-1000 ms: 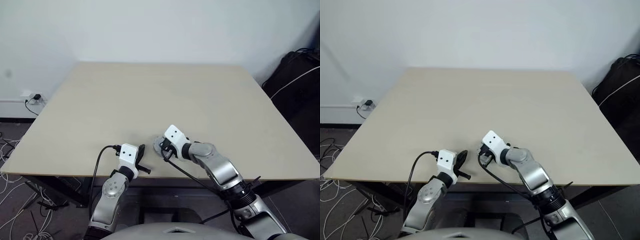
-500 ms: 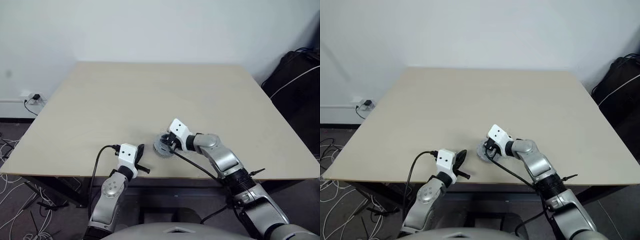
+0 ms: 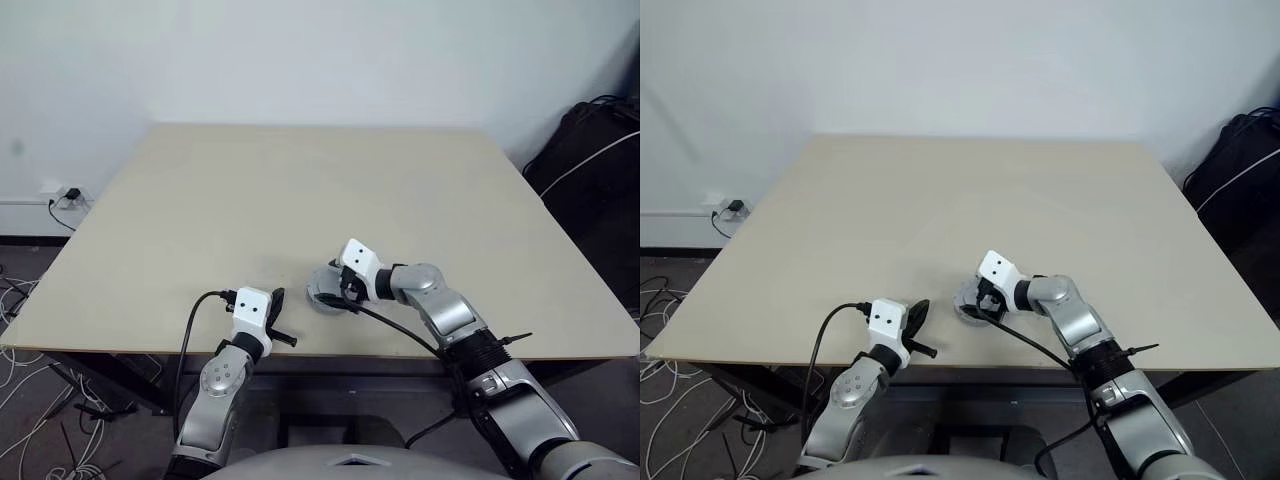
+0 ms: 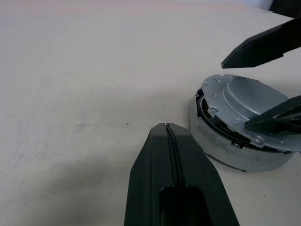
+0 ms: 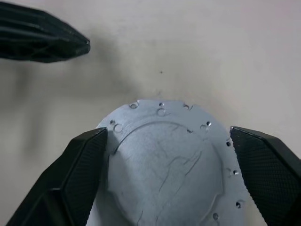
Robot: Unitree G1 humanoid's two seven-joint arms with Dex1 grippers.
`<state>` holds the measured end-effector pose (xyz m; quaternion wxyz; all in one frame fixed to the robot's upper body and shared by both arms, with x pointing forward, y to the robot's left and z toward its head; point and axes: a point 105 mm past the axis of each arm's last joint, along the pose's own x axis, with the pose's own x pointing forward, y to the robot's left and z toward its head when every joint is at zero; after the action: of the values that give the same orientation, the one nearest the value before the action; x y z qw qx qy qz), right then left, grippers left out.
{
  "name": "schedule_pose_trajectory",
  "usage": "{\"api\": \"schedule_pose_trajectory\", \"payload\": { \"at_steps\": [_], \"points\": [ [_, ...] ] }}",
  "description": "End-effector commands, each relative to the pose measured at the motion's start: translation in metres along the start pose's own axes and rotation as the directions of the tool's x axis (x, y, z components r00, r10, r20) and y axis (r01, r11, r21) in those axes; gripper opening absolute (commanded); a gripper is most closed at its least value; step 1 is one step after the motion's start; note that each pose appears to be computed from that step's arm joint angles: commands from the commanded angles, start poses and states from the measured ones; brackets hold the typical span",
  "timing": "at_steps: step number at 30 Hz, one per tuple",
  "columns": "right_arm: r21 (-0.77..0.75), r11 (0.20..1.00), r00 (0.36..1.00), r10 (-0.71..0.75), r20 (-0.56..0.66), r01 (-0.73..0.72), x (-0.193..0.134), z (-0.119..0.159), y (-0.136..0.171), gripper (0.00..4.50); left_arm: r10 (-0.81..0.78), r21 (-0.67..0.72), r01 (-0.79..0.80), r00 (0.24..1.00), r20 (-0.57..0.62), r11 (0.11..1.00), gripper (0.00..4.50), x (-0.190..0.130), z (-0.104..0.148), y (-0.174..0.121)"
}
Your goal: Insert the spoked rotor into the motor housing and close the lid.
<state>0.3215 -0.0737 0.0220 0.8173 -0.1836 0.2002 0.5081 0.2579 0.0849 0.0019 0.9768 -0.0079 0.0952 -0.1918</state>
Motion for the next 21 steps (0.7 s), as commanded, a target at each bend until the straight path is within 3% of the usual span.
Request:
{"api": "schedule_pose_trajectory", "payload": {
  "at_steps": [1,9,12,14,21],
  "points": [
    [-0.024,1.000,1.000,0.006,0.012,-0.005,-0.0036,0.0054,-0.0041,4.46,0.003,0.011,-0.004,0.998,0.070,1.000,0.00,0.0011,0.0190,0.0000],
    [0.033,0.999,0.999,0.034,-0.010,-0.034,-0.0020,-0.0031,-0.0042,4.46,0.004,0.015,-0.005,0.997,0.072,1.000,0.00,0.0005,0.0205,0.0014],
    [0.050,0.998,0.999,0.034,-0.002,-0.034,-0.0011,-0.0025,-0.0039,3.89,0.008,0.016,-0.009,0.997,0.073,1.000,0.00,-0.0005,0.0207,0.0025],
    [0.054,0.998,0.999,0.036,0.000,-0.036,-0.0005,-0.0025,-0.0027,3.28,0.010,0.016,-0.011,0.997,0.072,1.000,0.00,-0.0007,0.0206,0.0028],
    [0.093,0.995,0.999,0.020,0.026,-0.023,-0.0003,0.0012,-0.0004,3.19,0.009,0.012,-0.010,0.997,0.071,1.000,0.00,-0.0006,0.0205,0.0018]
  ]
}}
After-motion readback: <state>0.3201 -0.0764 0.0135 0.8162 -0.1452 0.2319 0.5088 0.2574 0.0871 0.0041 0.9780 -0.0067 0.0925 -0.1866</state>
